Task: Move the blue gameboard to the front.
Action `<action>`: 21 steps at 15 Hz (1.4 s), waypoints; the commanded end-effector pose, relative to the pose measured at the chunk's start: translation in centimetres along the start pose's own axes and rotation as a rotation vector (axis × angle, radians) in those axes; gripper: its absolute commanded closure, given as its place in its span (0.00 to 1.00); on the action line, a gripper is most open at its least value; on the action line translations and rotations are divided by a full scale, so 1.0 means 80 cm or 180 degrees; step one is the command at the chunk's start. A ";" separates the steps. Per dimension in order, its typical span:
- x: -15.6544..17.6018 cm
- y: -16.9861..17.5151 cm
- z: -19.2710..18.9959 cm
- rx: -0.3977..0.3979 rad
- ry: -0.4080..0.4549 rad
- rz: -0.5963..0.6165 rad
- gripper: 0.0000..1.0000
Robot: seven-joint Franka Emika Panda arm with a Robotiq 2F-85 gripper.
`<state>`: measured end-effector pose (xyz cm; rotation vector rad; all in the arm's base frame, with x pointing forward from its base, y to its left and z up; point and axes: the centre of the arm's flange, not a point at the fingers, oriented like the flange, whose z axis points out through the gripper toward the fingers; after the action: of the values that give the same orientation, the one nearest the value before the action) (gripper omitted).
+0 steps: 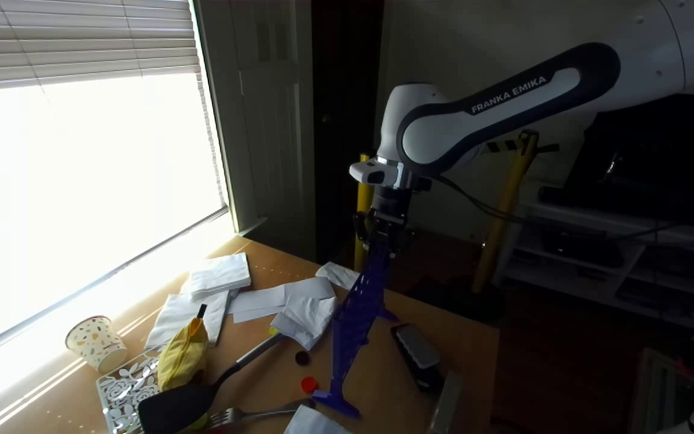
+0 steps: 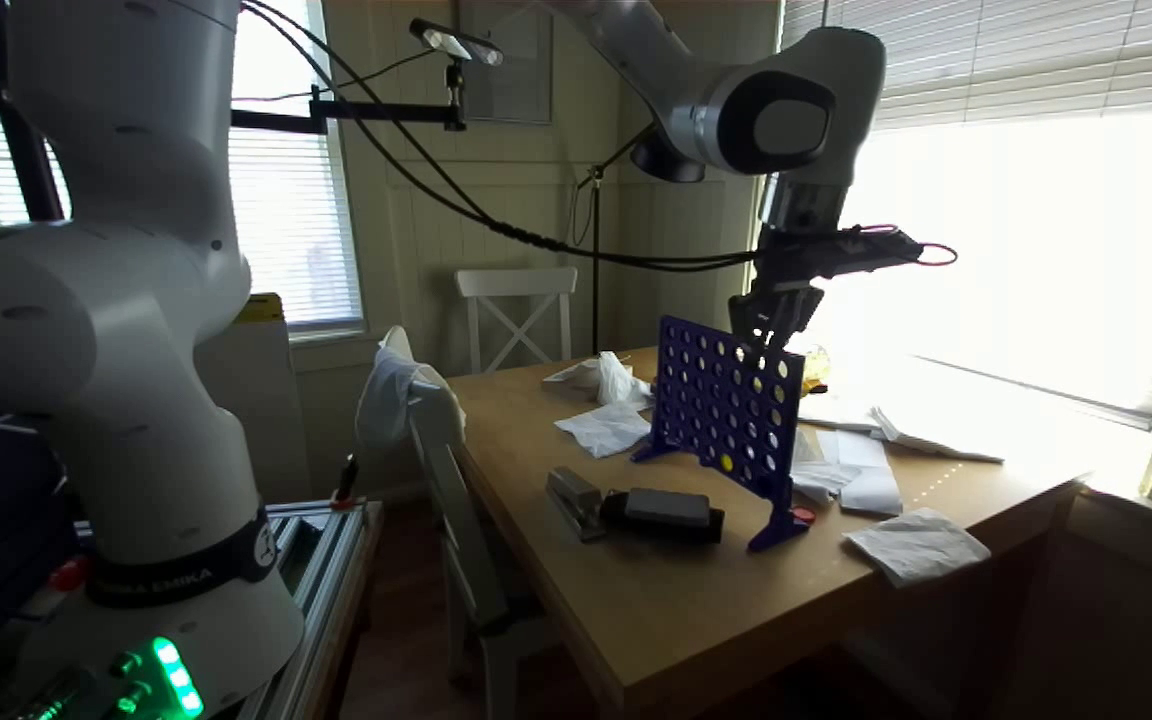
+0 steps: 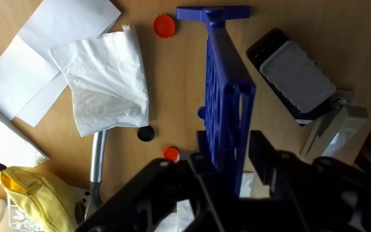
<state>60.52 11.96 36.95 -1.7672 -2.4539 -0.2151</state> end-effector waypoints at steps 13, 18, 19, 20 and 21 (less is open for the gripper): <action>0.050 -0.069 -0.206 0.0512 -0.0222 0.0119 0.00; 0.065 -0.062 -0.211 0.0306 -0.0019 0.1135 0.00; 0.065 -0.062 -0.204 0.0295 -0.0037 0.1310 0.00; 0.061 -0.066 -0.196 0.0311 -0.0030 0.1475 0.00; 0.057 -0.076 -0.190 0.0286 -0.0066 0.1641 0.00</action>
<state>54.05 11.84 53.82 -2.1438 -2.0640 -0.0335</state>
